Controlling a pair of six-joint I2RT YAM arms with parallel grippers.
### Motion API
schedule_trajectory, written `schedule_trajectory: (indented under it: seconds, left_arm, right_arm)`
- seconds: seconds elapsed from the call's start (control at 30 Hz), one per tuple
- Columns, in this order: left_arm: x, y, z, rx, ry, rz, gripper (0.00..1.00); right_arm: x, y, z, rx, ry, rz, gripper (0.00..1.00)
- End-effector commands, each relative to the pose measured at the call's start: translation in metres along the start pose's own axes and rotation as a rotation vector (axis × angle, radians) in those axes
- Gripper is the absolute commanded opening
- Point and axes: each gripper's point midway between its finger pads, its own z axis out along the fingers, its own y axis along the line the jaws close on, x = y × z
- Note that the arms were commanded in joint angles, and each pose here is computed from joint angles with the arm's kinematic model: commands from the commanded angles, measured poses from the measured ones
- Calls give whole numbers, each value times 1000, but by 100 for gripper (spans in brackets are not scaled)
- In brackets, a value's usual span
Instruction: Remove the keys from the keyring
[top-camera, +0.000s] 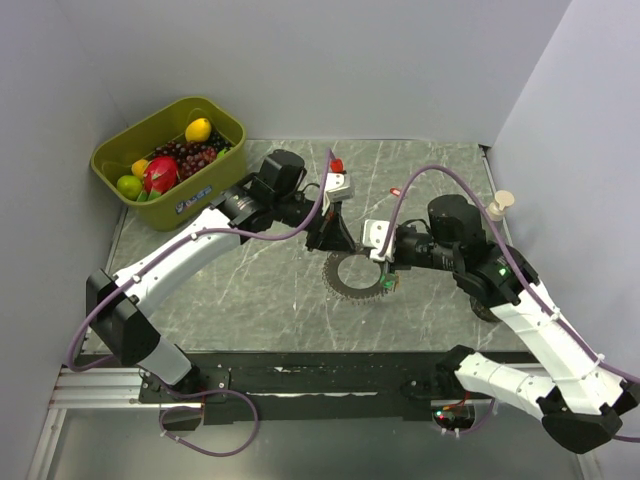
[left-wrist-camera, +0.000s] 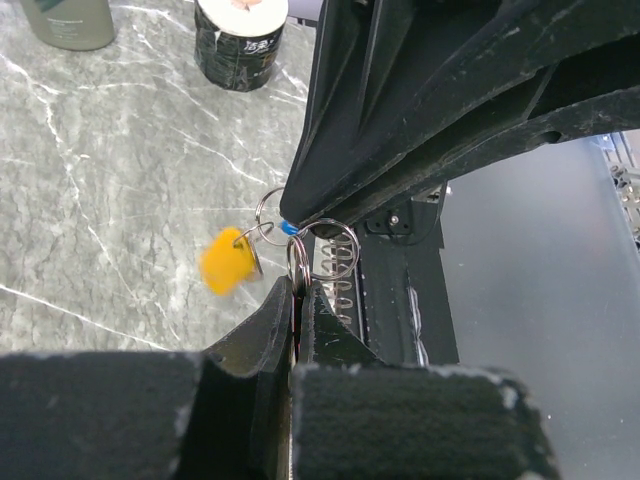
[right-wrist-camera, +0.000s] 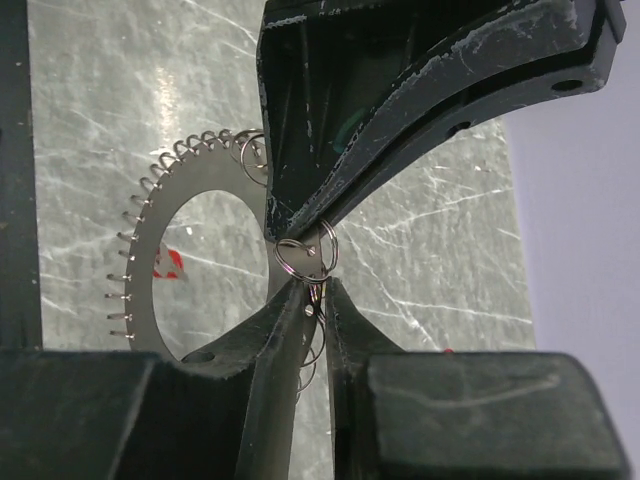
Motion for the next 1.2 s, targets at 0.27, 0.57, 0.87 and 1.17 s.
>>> schedule_trajectory:
  seconds: [0.27,0.57,0.87,1.17]
  left_arm:
    - [-25,-13,-4,44,-64,70,3]
    - [-26,-20,-6,67,-61,87,2]
    - [-23,-34,-12,132,-50,113,2]
    - [-26,-45,-22,152,-65,146,1]
  right_arm:
    - [6,-11,-2,67,44,-41,3]
    - [2,-9,-15,65,45,-74,0]
    - [-15,-9,-34,51,-2,-71,0]
    - [-10,-7,-29,38,-31,-37,0]
